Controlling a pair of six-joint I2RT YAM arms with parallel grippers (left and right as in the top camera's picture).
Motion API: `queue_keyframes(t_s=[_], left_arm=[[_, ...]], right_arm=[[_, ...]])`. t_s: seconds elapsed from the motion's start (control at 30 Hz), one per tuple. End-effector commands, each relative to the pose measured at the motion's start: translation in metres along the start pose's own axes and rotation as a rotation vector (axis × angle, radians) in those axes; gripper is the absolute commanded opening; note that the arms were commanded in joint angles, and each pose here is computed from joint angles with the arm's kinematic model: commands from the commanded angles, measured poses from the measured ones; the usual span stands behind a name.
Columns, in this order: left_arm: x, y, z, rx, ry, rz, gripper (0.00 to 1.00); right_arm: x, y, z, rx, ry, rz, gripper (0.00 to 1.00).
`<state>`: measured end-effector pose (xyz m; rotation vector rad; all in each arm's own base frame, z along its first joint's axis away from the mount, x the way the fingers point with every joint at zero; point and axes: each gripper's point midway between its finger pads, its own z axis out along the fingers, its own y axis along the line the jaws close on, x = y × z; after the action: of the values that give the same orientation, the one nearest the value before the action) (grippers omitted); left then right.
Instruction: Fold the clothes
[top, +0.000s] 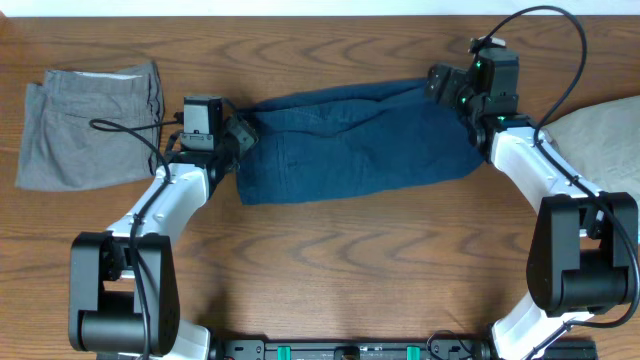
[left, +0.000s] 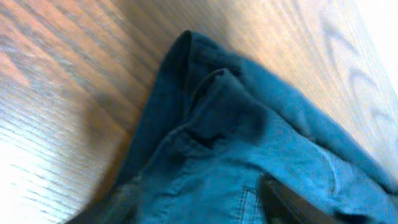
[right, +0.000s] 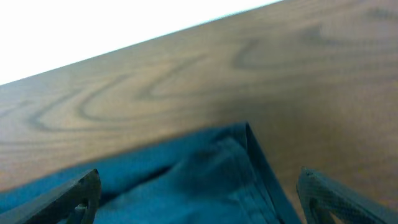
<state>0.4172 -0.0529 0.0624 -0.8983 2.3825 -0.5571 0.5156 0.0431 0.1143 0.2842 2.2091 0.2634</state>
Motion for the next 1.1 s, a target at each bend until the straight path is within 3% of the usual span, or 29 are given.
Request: queue_keyframes(t_s=[0.0, 0.23, 0.33, 0.57, 0.67, 0.87, 0.93, 1.03, 1.07], left_arm=[[-0.004, 0.002, -0.005, 0.009, 0.018, 0.028, 0.76], [0.015, 0.022, -0.009, -0.037, 0.129, 0.032, 0.79], [0.017, 0.024, -0.009, -0.041, 0.137, 0.055, 0.88], [0.023, 0.033, 0.001, -0.066, 0.163, 0.061, 0.92], [0.035, 0.041, 0.014, -0.07, 0.216, 0.06, 0.8], [0.066, 0.032, 0.035, 0.061, 0.375, 0.069, 0.66], [0.071, 0.034, 0.036, 0.063, 0.395, 0.073, 0.46], [0.077, 0.026, 0.032, 0.121, 0.432, 0.118, 0.06], [0.08, 0.025, 0.031, 0.132, 0.447, 0.117, 0.06]], right_arm=[[0.0, 0.008, -0.007, -0.011, 0.021, -0.014, 0.99], [0.053, 0.007, -0.028, -0.023, 0.271, 0.002, 0.99], [0.073, 0.006, -0.035, -0.026, 0.359, 0.014, 0.99], [0.089, 0.006, -0.041, -0.029, 0.431, 0.024, 0.99], [0.092, 0.009, -0.042, -0.043, 0.443, 0.02, 0.97], [0.091, 0.026, -0.041, -0.089, 0.426, -0.066, 0.91], [0.095, 0.04, -0.044, -0.145, 0.439, -0.111, 0.87], [0.107, 0.068, -0.05, -0.264, 0.47, -0.185, 0.72], [0.109, 0.071, -0.051, -0.269, 0.474, -0.191, 0.6]])
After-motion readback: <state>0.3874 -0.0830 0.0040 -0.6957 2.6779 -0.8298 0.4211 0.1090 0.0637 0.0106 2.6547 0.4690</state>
